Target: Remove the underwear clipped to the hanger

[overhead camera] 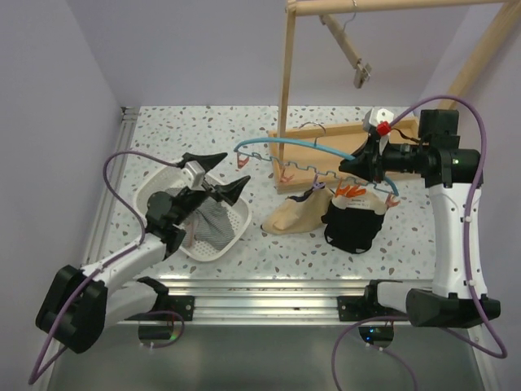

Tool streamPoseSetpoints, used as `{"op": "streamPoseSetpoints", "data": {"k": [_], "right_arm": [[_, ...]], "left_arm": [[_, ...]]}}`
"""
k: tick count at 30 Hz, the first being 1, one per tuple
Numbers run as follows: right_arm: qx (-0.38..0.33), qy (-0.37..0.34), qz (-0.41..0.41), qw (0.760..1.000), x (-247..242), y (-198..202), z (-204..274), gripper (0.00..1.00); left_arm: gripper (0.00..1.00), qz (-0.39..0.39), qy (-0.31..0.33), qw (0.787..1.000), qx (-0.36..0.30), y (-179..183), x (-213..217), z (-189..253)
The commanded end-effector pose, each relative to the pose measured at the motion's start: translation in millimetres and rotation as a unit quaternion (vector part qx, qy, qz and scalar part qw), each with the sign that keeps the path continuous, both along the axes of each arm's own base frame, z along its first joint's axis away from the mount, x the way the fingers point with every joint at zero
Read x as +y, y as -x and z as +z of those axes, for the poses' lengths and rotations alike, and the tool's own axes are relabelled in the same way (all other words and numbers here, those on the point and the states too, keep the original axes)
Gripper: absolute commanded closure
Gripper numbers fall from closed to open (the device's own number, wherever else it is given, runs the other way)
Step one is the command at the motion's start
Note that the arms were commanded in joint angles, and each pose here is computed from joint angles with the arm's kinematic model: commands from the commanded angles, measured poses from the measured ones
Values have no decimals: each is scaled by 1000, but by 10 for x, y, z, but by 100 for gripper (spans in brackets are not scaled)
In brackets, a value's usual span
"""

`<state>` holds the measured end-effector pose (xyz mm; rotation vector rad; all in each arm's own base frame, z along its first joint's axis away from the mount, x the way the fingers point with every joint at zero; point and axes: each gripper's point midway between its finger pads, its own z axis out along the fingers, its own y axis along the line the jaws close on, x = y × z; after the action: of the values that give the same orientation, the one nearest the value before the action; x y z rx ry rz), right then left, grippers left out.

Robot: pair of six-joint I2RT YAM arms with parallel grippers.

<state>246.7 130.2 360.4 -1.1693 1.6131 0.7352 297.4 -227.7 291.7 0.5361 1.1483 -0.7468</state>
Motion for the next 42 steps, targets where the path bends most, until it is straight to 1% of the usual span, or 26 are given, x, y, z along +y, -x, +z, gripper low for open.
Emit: {"op": "streamPoseSetpoints", "data": {"k": [1,2,3,5,8,11,13,16,18,19,21,22,26,27,30,31,32,34,36,37,38,40,42], "right_arm": [[-35,-25,-24,999,26,-88,251,100],[-35,-26,-25,999,27,-92,257,100],[-33,-27,-27,999,25,-102,257,100],[-29,-29,-32,999,22,-133,256,100],[-23,-33,-48,998,2,-199,259,100],[-16,-38,-57,998,0,-241,264,100],[-12,-40,-58,997,1,-252,259,100],[-8,-42,-59,997,4,-259,257,100],[-8,-44,-59,997,7,-251,265,100],[-6,-45,-60,997,8,-251,266,100],[-7,-45,-59,997,10,-239,271,100],[-6,-46,-59,997,12,-241,266,100],[-4,-46,-58,997,14,-237,230,100],[-3,-46,-59,997,12,-243,225,100],[-5,-46,-58,997,13,-229,222,100],[-5,-46,-57,997,15,-224,222,100],[-6,-46,-57,997,15,-222,222,100],[-8,-47,-56,997,19,-211,224,100],[-8,-48,-55,997,21,-207,226,100],[-8,-48,-54,997,22,-211,220,100],[-8,-48,-54,997,24,-205,225,100],[-9,-48,-54,997,24,-208,222,100],[-7,-49,-53,997,26,-206,218,100]], "left_arm": [[0,79,9,997,11,-49,278,-8],[0,89,2,996,26,-51,315,-100],[0,100,8,995,20,-24,374,-39],[0,105,3,994,29,7,406,-83],[0,85,3,996,22,122,364,-33],[0,24,-13,1000,4,325,123,-5],[0,-34,-33,999,-11,515,-146,-52],[0,-83,-54,995,-28,701,-478,-128],[0,-90,-56,994,-27,682,-644,-167],[1,-105,-57,992,-30,746,-756,-170],[1,-112,-52,992,-34,715,-938,-152],[1,-120,-56,990,-49,765,-1043,-130],[1,-107,-45,991,-68,625,-1359,-37],[1,-96,-40,992,-69,576,-1393,-19],[1,-96,-29,991,-84,515,-1544,56],[1,-97,-20,991,-92,502,-1596,149],[1,-97,-24,991,-89,467,-1654,103],[2,-92,-15,991,-93,407,-1722,194],[2,-89,-18,992,-88,354,-1794,149],[2,-90,-14,992,-92,339,-1833,211],[3,-86,-19,992,-85,303,-1869,154],[5,-84,-17,993,-86,274,-1927,199],[9,-83,-23,994,-75,238,-1985,132]]}}
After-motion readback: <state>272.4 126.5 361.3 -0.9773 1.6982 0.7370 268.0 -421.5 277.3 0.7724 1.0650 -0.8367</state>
